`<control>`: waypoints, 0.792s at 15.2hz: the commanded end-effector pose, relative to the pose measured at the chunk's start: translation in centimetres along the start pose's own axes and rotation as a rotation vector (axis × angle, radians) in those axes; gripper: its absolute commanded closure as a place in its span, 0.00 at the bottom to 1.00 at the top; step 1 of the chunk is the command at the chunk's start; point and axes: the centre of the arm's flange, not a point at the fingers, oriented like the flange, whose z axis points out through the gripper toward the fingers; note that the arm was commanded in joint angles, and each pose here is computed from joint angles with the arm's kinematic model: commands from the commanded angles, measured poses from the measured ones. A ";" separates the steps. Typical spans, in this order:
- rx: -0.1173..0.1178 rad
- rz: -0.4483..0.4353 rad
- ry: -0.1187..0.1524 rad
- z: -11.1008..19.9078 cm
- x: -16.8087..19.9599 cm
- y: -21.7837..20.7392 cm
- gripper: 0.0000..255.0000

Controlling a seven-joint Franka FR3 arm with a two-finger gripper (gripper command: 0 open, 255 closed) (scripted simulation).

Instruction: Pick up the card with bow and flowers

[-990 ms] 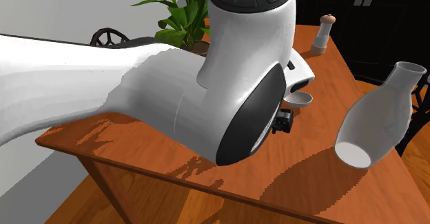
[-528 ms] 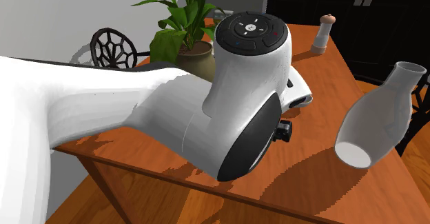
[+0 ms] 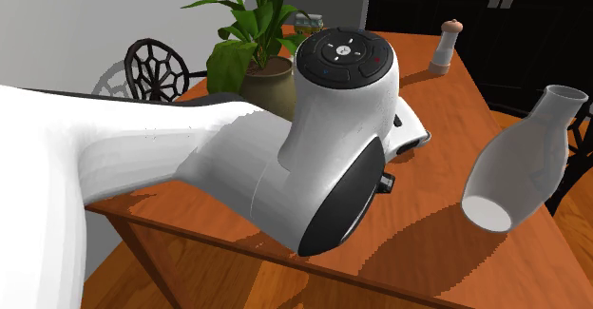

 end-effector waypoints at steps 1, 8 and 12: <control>0.000 0.000 -0.001 0.0 0.0 0.0 1.00; 0.000 0.000 0.000 -1.8 1.2 -0.1 1.00; 0.000 0.000 0.000 -3.7 2.2 -0.2 1.00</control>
